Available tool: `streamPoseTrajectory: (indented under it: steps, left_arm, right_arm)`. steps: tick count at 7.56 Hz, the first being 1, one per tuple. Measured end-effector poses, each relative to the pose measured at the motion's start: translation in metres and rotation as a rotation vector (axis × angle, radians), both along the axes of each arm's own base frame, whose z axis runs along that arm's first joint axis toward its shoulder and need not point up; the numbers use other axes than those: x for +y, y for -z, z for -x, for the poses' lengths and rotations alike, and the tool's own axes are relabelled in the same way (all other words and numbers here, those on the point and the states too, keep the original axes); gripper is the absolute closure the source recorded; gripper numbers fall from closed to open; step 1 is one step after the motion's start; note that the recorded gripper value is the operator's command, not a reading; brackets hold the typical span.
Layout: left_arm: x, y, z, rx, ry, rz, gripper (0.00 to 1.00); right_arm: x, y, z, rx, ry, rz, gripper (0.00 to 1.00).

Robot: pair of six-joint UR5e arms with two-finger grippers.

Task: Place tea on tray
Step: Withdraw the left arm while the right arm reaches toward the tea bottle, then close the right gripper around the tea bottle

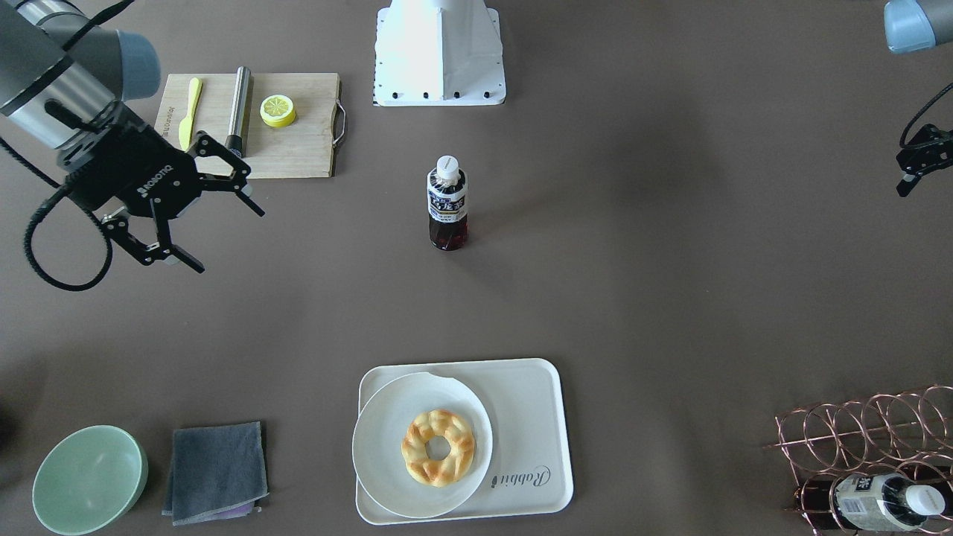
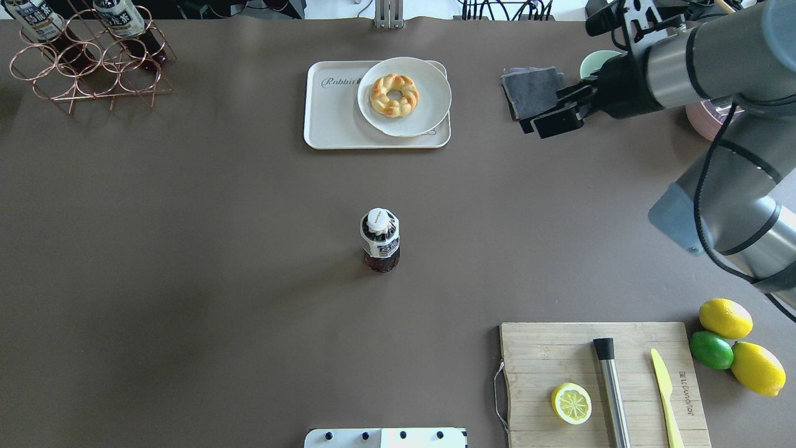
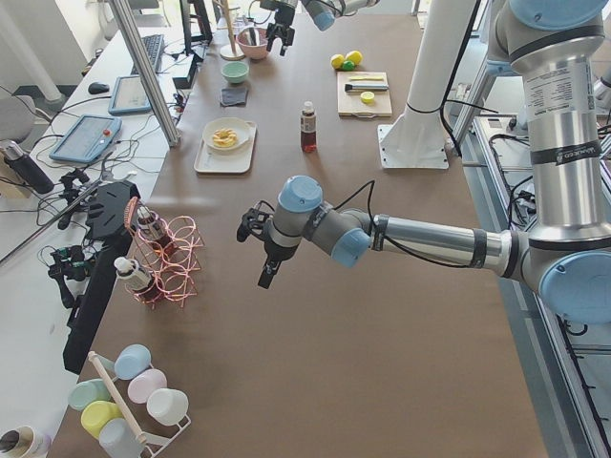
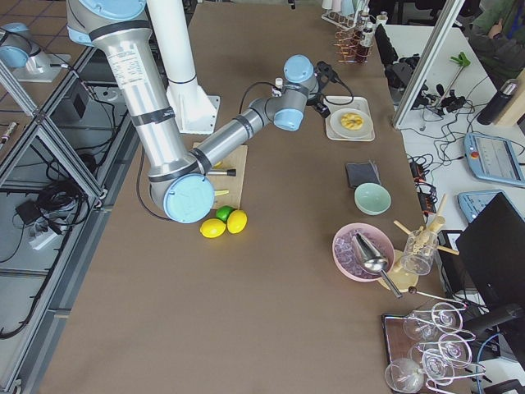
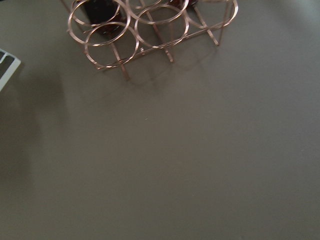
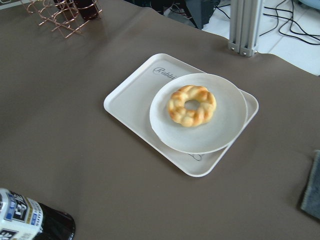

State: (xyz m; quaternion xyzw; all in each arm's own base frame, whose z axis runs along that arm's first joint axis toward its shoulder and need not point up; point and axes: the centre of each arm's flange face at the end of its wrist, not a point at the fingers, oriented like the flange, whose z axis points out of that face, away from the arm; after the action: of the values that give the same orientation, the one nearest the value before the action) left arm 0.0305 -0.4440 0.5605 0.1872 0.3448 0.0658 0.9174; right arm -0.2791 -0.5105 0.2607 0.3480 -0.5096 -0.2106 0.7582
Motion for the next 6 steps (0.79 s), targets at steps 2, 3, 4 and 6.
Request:
streamPoseTrajectory:
  steps: [2,3,4,6]
  left_arm:
    - [0.014,-0.051,0.031,-0.049,-0.009,0.032,0.0]
    - [0.017,-0.071,0.041,-0.067,-0.02,0.041,0.0]
    - [0.019,-0.083,0.047,-0.076,-0.024,0.049,0.0]
    - [0.021,-0.092,0.05,-0.081,-0.026,0.059,0.0]
  right_arm:
    - [0.048,0.062,0.08,-0.07,-0.016,-0.069,0.0]
    - [0.074,0.085,0.115,-0.1,-0.029,-0.099,0.0]
    - [0.103,0.1,0.144,-0.12,-0.049,-0.123,0.0]
    - [0.148,0.107,0.182,-0.13,-0.07,-0.141,0.0]
